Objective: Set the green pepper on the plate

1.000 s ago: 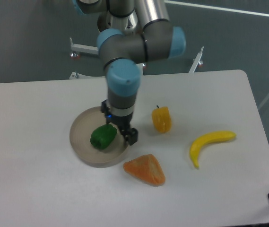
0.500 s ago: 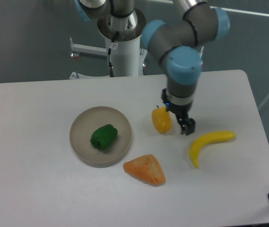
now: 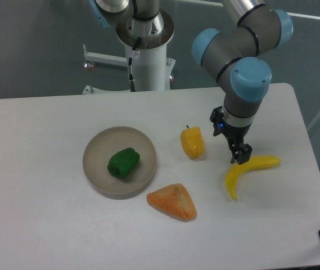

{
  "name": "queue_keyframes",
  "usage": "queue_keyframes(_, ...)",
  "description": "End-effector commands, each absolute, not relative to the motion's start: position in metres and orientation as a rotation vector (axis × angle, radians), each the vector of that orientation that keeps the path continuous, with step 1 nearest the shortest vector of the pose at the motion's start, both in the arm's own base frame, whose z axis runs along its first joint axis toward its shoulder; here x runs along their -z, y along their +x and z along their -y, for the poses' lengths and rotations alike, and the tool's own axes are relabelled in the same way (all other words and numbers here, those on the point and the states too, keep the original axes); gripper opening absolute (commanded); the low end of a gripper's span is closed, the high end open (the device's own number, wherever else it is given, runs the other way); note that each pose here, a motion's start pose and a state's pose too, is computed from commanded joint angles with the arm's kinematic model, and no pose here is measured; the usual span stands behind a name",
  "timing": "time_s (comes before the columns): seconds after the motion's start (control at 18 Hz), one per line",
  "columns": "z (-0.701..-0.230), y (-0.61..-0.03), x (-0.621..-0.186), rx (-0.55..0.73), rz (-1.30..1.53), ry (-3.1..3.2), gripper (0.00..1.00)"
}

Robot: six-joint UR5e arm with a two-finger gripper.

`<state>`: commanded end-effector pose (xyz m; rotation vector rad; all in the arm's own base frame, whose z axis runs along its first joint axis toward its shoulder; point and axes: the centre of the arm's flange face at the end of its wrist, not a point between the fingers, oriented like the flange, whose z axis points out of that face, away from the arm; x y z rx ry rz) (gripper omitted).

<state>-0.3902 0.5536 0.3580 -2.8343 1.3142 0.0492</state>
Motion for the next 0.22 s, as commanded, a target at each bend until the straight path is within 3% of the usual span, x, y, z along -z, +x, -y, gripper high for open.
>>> queue_keyframes(0.22, -0.5531, -0.3910, -0.3597, -0.053, -1.309, -2.834, 1.00)
